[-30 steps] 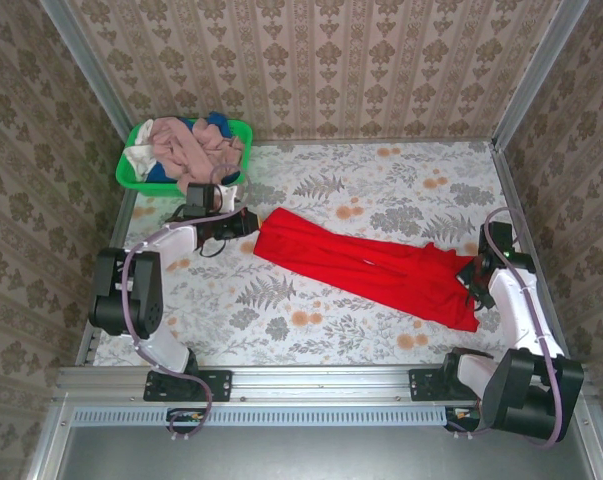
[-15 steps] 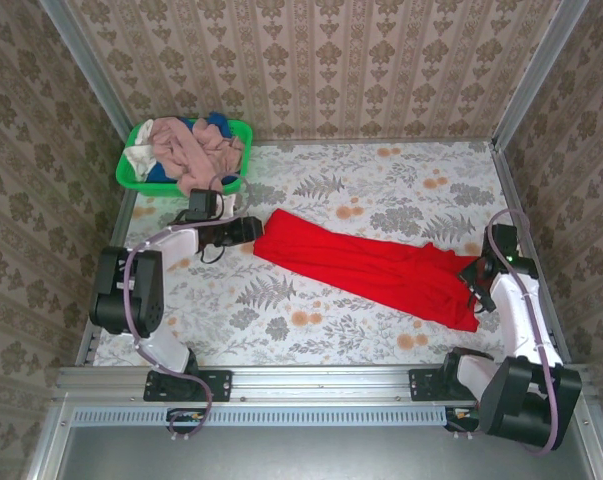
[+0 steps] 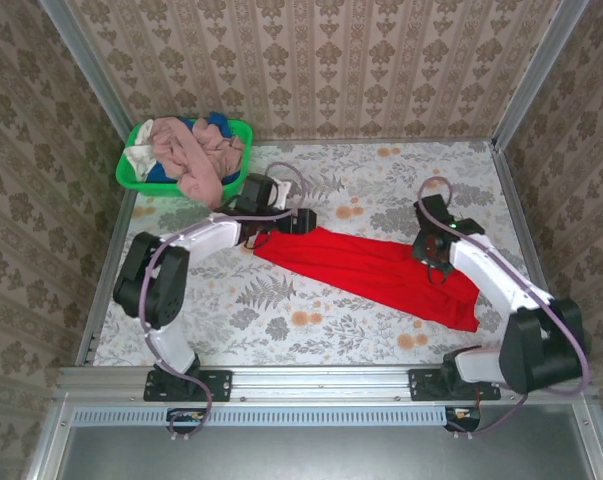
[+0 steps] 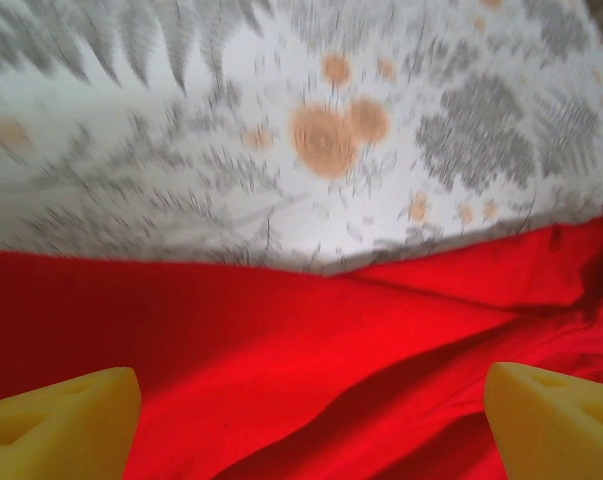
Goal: Fold and stack the t-shirts
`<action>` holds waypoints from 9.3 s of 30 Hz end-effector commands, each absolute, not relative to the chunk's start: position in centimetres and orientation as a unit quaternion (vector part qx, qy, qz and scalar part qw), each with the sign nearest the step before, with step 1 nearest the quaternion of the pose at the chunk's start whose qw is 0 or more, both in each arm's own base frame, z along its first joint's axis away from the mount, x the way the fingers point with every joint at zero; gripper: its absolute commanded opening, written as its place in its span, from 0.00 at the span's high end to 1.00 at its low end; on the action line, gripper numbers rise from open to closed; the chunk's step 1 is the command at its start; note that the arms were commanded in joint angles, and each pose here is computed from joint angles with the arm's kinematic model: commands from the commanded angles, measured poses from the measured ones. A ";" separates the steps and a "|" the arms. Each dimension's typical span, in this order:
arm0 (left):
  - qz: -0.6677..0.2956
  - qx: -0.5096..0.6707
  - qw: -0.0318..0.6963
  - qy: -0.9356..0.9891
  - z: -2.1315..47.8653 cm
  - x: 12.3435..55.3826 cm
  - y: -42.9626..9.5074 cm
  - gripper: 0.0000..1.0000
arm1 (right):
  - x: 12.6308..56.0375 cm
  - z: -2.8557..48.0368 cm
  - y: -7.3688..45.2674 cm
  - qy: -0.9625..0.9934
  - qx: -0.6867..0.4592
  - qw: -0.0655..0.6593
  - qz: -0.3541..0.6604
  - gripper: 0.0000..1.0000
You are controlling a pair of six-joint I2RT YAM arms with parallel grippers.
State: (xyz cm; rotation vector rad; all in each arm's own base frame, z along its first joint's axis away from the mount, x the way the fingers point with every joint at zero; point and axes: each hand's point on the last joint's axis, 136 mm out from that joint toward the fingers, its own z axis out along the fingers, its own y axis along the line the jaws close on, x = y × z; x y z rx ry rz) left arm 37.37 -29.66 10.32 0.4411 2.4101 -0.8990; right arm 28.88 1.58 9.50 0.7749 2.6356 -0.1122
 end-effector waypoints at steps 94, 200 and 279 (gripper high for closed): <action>-0.351 0.075 0.169 0.918 3.8 31.7 -26.5 0.04 | 39.0 3.0 -3.6 0.885 0.404 0.192 0.128 0.31; -0.240 0.105 0.363 0.894 14.5 33.3 -15.1 0.00 | 21.3 5.6 31.2 0.770 -0.555 0.297 0.104 0.12; -0.252 0.363 0.445 0.779 20.2 25.9 -19.8 0.00 | 47.5 6.8 18.7 0.820 -0.508 0.264 0.001 1.00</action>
